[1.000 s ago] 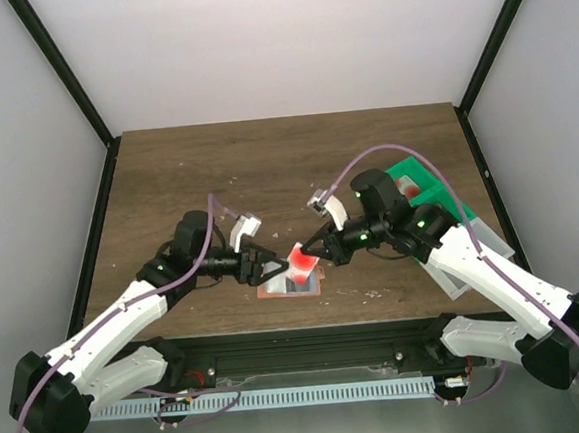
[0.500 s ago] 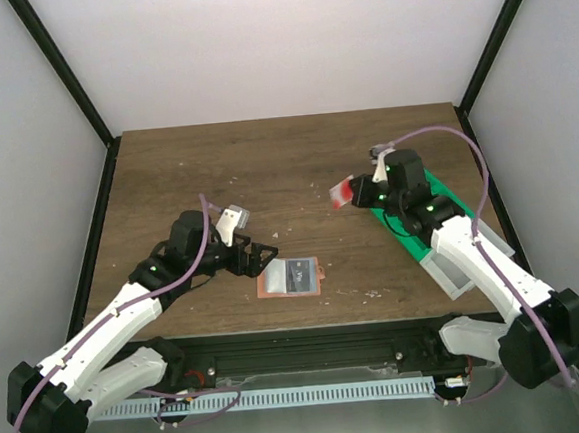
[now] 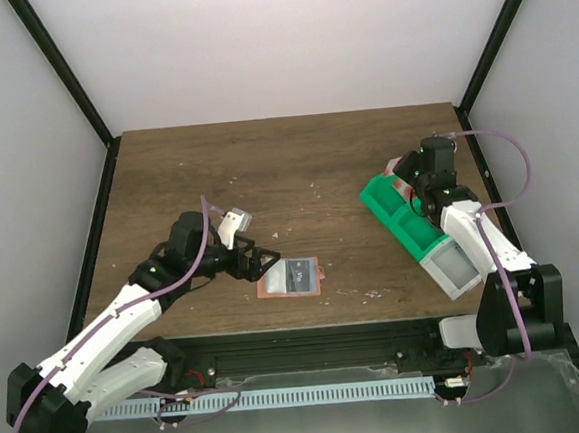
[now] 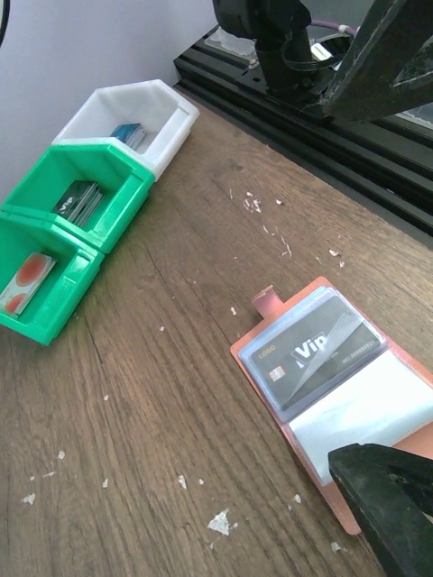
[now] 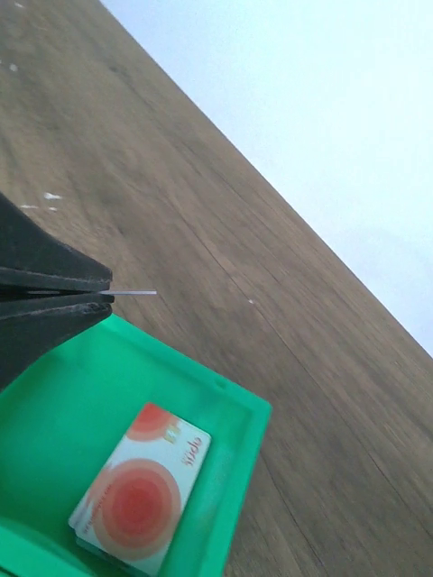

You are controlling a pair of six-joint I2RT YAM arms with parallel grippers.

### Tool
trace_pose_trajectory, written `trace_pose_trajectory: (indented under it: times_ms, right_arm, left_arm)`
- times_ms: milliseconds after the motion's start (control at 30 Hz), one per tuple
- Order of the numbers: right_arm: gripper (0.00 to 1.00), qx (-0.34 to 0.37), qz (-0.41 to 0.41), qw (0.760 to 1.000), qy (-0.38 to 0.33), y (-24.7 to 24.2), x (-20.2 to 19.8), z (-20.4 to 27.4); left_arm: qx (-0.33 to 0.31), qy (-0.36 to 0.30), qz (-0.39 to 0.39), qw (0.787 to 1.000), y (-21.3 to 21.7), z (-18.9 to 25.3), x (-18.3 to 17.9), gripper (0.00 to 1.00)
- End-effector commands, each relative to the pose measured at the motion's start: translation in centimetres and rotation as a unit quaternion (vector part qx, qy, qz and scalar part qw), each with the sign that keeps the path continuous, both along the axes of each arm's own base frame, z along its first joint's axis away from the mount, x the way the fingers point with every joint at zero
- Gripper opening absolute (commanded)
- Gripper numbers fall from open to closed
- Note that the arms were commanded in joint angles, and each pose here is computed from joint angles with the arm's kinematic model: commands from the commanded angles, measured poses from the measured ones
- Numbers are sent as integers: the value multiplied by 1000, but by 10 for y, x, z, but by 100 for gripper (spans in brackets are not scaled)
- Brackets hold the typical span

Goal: Take the credit cards out of the card holder

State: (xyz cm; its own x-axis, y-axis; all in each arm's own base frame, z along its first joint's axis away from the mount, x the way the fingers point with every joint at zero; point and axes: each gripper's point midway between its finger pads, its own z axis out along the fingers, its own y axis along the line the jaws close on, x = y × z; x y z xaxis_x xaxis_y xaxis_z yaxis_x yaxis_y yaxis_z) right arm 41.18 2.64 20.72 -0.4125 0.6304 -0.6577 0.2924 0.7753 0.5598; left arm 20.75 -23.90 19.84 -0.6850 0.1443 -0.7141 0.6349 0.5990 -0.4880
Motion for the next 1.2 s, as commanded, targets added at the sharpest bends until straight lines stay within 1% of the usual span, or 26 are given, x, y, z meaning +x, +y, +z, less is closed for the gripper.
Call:
trace_pose_trajectory:
  times_ms: [0,100,267,433,533,700,800,933,1033,1167]
  right_arm:
    - [0,-6,-77,997,-31,-28,6,-1]
    - [1,-10,-98,995,-27,-36,5,-15]
    - [0,8,-145,989,-22,-47,1,-35]
    - [1,38,-171,983,-61,-52,-7,-46]
    - [1,55,-186,979,-67,-54,-7,-51]
    - [1,70,-212,973,-53,-58,0,-66]
    - [1,94,-222,967,-85,-60,3,-63]
    - [1,96,-251,960,-75,-67,9,-64]
    - [1,90,-258,959,-79,-69,14,-62]
    - [0,88,-271,956,-64,-72,19,-68]
  left_arm:
    - [-15,-12,-17,1000,-2,6,-6,99]
    - [-18,-16,-16,1000,-2,8,-7,99]
    - [-21,-13,-21,999,-3,7,-8,99]
    - [-27,-12,-29,999,-5,8,-14,99]
    - [-27,-11,-29,999,-5,8,-14,99]
    - [-39,-11,-39,998,-7,12,-18,99]
    - [-44,-14,-42,998,-7,15,-20,99]
    - [-44,-17,-46,998,-8,16,-23,99]
    - [-46,-20,-47,998,-8,18,-25,99]
    - [-45,-26,-41,998,-7,19,-23,99]
